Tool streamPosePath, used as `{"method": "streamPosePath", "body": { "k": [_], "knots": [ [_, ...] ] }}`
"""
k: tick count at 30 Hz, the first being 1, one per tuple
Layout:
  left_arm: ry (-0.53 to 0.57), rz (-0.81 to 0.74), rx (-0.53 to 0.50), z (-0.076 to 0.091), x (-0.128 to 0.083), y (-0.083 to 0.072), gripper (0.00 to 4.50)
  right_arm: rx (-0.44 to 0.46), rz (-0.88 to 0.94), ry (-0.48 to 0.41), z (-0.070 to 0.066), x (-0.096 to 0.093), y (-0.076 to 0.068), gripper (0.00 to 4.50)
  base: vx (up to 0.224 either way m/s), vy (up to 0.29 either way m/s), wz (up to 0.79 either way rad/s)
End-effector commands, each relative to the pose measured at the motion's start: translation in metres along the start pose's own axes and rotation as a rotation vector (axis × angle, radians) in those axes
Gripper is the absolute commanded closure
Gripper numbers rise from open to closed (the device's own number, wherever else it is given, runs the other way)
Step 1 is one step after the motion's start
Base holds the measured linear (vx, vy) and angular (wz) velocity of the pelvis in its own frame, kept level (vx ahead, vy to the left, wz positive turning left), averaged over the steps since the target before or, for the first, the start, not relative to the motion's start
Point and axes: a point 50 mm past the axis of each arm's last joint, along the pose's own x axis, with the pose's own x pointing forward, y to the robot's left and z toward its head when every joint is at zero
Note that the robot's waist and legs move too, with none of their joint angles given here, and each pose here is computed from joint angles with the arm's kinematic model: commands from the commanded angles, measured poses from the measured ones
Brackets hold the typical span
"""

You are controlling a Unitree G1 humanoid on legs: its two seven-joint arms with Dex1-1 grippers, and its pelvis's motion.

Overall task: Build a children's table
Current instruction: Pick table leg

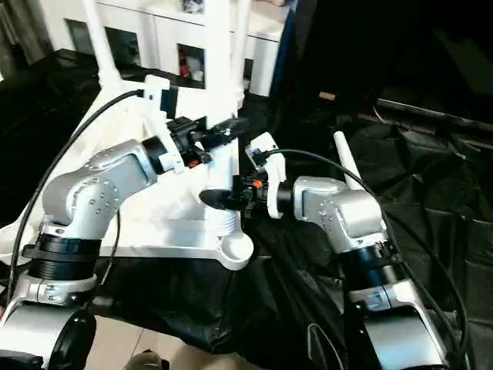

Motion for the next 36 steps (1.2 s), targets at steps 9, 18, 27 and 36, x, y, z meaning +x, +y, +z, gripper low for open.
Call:
{"method": "streamPosePath", "body": {
  "k": [9,18,27,36],
  "knots": [
    [0.009,-0.077,0.027,0.0018,0.0047,-0.0128,2.63,-0.007,-0.027,0.004,0.0004,-0.0025,-0.0042,1.39,0.0,0.0,0.0],
    [0.016,-0.113,0.033,0.0016,0.0042,-0.0167,2.64,0.01,-0.008,0.014,-0.0026,-0.0023,-0.0033,2.16,0.0,0.0,0.0],
    [0.029,-0.116,0.058,0.0013,0.0057,-0.0177,2.64,0.011,-0.015,0.007,-0.0039,-0.0018,-0.0042,2.56,0.0,0.0,0.0],
    [-0.069,-0.1,0.066,0.009,0.0039,-0.0172,1.79,0.018,-0.036,-0.055,-0.0049,0.0014,-0.0051,2.58,0.0,0.0,0.0]
  ]
}}
